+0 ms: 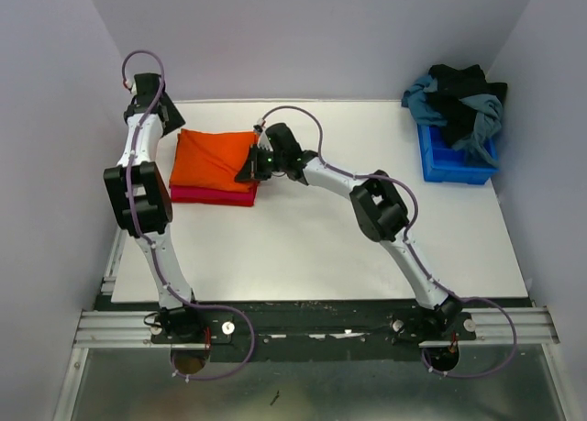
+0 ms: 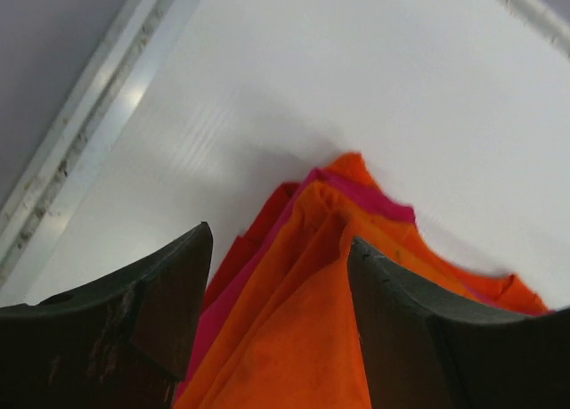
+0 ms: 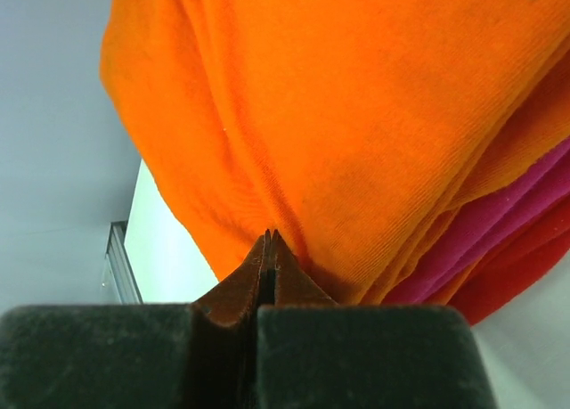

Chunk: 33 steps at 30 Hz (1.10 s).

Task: Fold and stack the t-shirts
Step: Put the neatly folded tshirt into the corner of the board with both arms

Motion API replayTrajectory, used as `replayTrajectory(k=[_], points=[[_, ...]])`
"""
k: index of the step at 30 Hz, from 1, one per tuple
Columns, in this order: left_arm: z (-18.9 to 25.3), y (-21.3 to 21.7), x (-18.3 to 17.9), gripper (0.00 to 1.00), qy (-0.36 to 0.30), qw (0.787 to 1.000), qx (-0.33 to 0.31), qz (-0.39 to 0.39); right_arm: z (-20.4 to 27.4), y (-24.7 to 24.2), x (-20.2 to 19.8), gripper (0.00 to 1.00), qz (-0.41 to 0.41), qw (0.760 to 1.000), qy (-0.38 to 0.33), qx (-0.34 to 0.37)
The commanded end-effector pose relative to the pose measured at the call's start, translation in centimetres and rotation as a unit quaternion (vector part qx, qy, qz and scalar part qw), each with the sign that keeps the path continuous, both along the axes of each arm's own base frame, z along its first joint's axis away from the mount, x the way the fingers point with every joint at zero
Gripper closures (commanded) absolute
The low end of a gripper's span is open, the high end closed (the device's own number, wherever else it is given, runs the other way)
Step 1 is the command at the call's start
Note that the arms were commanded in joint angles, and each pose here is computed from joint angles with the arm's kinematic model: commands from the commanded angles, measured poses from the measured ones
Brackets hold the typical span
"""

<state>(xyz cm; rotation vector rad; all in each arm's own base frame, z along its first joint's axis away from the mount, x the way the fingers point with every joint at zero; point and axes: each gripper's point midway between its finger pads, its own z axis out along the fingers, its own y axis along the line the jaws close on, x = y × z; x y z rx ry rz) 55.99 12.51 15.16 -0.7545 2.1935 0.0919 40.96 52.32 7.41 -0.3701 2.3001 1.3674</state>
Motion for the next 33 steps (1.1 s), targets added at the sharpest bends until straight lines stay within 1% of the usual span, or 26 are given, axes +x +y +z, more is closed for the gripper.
replayTrajectory(k=[1,2,3,5,7,8,12,13,18,20,24,30,33], points=[[2.7,-2.2,-2.9,0.27,-0.039,0.998,-0.043,-0.023,4.4,-0.6,0.2,0.96,0.000,0.999,-0.046,0.006],[3.3,-2.6,-3.4,0.31,-0.049,0.997,-0.045,-0.027,5.3,-0.7,0.3,0.93,0.000,0.998,-0.054,0.010],[3.3,-3.0,-4.0,0.36,-0.053,0.997,-0.052,-0.031,6.2,-0.8,0.4,0.91,-0.001,0.998,-0.061,0.015],[3.8,-3.7,-4.6,0.54,-0.066,0.995,-0.063,-0.039,7.6,-0.7,0.7,0.89,0.001,0.997,-0.070,0.026],[3.5,-4.7,-4.7,0.67,-0.073,0.992,-0.083,-0.054,8.5,-0.8,1.4,0.88,-0.003,0.997,-0.075,0.034],[3.2,-4.9,-4.6,0.72,-0.074,0.991,-0.090,-0.057,8.9,-0.8,1.8,0.88,-0.007,0.996,-0.078,0.038],[1.8,-5.5,-3.4,0.96,-0.065,0.989,-0.112,-0.072,8.6,-0.8,4.2,0.99,-0.031,0.996,-0.065,0.050],[1.7,-5.8,-3.0,1.00,-0.068,0.988,-0.118,-0.077,8.6,-0.9,5.0,0.99,-0.041,0.996,-0.062,0.053],[-0.7,-5.8,-1.0,1.00,-0.060,0.985,-0.139,-0.076,7.4,-1.5,8.3,0.99,-0.096,0.992,-0.047,0.069],[-2.0,-5.7,-0.2,1.00,-0.059,0.985,-0.145,-0.070,7.5,-1.4,9.7,0.99,-0.120,0.988,-0.056,0.082],[-4.4,-5.2,0.8,1.00,-0.047,0.986,-0.152,-0.056,6.1,-1.1,11.1,0.99,-0.147,0.984,-0.044,0.095],[-6.6,-4.0,0.4,1.00,-0.027,0.987,-0.152,-0.038,2.8,-1.4,12.2,0.99,-0.191,0.978,-0.009,0.087],[-5.7,-3.7,-0.1,1.00,-0.029,0.989,-0.140,-0.036,2.8,-1.8,12.2,0.99,-0.195,0.977,-0.010,0.082]])
